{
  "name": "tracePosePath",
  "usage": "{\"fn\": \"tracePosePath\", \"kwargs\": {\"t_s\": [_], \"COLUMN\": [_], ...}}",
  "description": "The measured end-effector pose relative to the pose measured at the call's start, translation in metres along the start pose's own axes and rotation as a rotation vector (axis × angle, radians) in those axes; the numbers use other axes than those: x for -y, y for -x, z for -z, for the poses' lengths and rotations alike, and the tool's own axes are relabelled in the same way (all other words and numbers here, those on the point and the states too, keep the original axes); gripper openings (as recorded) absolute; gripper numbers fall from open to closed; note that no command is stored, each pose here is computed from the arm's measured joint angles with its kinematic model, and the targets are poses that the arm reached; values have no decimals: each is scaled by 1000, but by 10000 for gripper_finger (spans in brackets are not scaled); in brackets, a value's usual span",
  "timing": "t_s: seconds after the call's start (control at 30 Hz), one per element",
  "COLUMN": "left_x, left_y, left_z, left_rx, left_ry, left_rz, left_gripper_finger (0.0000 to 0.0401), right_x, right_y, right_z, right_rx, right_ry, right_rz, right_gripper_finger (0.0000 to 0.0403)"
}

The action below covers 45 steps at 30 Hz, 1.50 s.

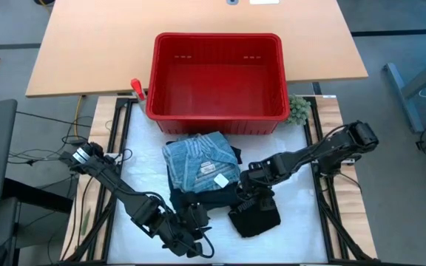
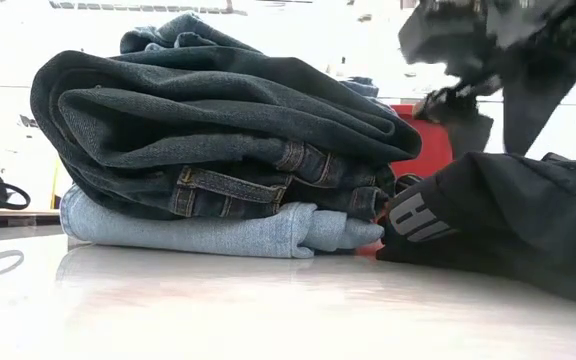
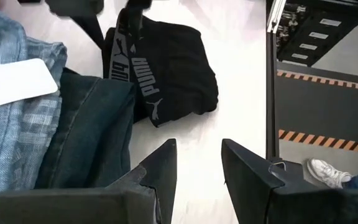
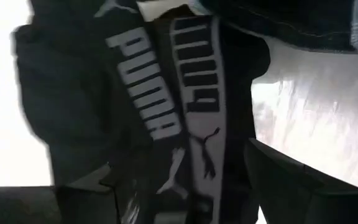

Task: Fold Laundry from Bin
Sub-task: Stack the black underwear on top of the blue and white patterned shirt

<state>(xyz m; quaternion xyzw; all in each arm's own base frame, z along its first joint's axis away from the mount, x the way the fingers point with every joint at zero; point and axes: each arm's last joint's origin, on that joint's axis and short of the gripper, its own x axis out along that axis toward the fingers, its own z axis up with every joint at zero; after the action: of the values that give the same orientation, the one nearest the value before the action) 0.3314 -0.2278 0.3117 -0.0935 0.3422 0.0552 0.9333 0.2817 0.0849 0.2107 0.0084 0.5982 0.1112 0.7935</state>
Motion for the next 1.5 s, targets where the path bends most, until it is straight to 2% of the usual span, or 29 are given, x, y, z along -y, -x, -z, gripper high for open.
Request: {"fn": "tracePosePath", "kwargs": {"t_s": [0.17, 0.27, 0.47, 0.57, 0.67, 0.83, 0.93, 1.07, 1.2, 1.37, 1.5], "left_x": [-1, 0, -1, -2, -2, -3, -3, -4, -4, -5, -9], "left_y": [-1, -1, -1, -2, -2, -2, -2, -2, -3, -1, 16], "left_z": [0, 0, 0, -1, -1, -1, -1, 1, 1, 1, -6], "left_rx": [-9, -21, -26, -31, -38, -39, -39, -50, -59, -56, -2], "left_ry": [-3, -7, -7, 0, 5, 8, 6, -2, -19, -36, -56], "left_rz": [8, 23, 22, 23, 29, 29, 28, 19, 12, 13, -10], "left_gripper_finger": [104, 96, 82, 77, 72, 66, 66, 66, 66, 66, 66], "right_x": [5, 10, 18, 11, -3, -28, -38, -45, -47, -52, -58], "right_y": [-27, -47, -75, -83, -86, -88, -88, -79, -58, -13, 25], "right_z": [13, 32, 66, 79, 86, 91, 94, 95, 92, 79, 69], "right_rx": [65, 68, 115, 151, 168, 182, 157, 147, 193, 389, 538], "right_ry": [-49, -54, -157, -162, -165, -182, -238, -320, -402, -465, -465], "right_rz": [-14, -9, -14, 40, 83, 8, -52, -115, -159, -280, -344], "right_gripper_finger": [275, 275, 275, 262, 208, 44, 40, 40, 40, 40, 40]}}
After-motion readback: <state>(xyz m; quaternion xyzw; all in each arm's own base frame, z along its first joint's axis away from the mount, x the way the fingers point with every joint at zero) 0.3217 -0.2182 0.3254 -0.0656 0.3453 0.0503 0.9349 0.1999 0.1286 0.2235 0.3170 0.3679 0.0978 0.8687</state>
